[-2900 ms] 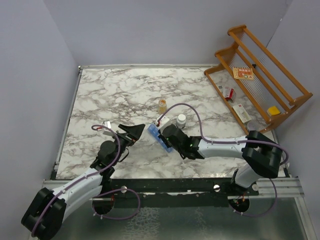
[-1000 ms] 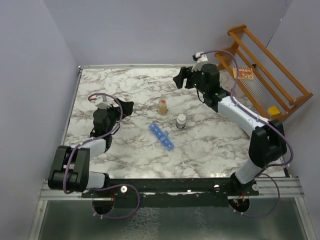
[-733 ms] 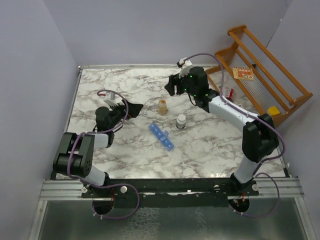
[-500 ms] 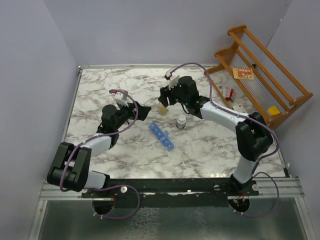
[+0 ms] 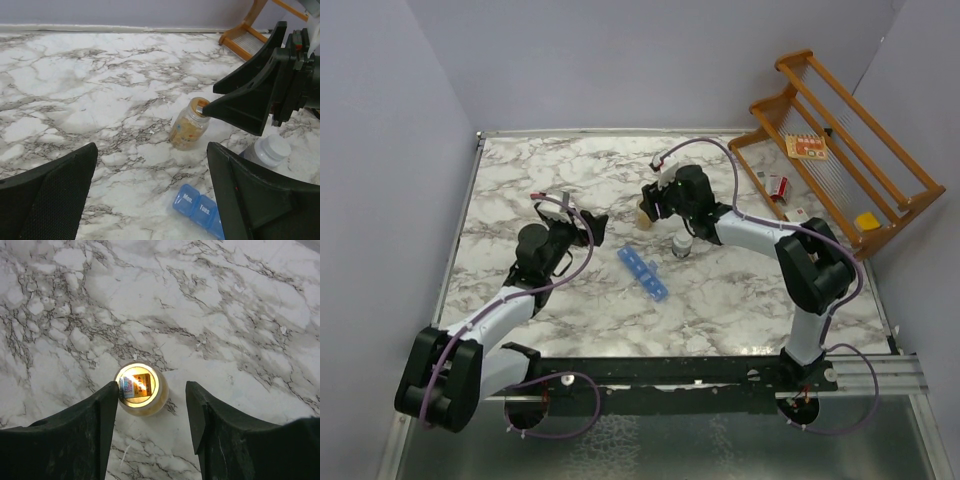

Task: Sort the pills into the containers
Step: Pick up the pill bottle at the center of the board.

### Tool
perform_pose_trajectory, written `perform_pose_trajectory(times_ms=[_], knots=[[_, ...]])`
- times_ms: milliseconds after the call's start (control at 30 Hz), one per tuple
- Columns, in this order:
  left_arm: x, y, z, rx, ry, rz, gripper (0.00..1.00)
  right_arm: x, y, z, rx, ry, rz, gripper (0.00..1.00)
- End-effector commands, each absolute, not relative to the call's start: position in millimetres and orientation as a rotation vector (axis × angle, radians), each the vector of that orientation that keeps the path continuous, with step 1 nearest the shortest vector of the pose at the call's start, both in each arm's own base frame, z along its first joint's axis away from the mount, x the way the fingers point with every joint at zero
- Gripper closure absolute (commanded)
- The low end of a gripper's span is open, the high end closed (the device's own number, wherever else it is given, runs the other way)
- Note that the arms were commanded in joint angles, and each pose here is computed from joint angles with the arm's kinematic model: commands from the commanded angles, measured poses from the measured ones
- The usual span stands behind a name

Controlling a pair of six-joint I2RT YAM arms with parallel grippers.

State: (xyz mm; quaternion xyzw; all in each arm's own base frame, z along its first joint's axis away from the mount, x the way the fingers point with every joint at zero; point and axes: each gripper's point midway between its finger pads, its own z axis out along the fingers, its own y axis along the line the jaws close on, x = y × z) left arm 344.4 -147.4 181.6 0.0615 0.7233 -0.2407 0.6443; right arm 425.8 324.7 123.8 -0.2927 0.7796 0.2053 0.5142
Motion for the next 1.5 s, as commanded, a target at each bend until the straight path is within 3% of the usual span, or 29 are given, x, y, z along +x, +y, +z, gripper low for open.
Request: perform_pose_trajectory(times_ms=[0,933,1167,1200,1233,1467], knots=[[345.5,-135.1,177.2,0.12,1.646,-0.452,0.08,434.5,332.3,123.3,-0.7,1.818,0.506,0.44],[346.3,-140.3,168.8,0.105,1.675,-0.479,0.02,415.2,343.5,103.2,-0.748,1.819,0.587,0.4],[346.6,-141.3,167.8,0.105,1.679,-0.484,0.02,409.4,346.0,121.3,-0.742,1.748,0.625,0.31],[346.8,-141.6,168.3,0.106,1.678,-0.485,0.02,409.0,346.7,123.7,-0.738,1.74,0.629,0.14],[346.5,-141.9,168.1,0.106,1.678,-0.488,0.02,409.0,347.0,127.0,-0.732,1.729,0.633,0.07],[344.0,-143.0,169.8,0.104,1.672,-0.499,0.02,413.0,344.5,140.8,-0.698,1.68,0.616,0.06]])
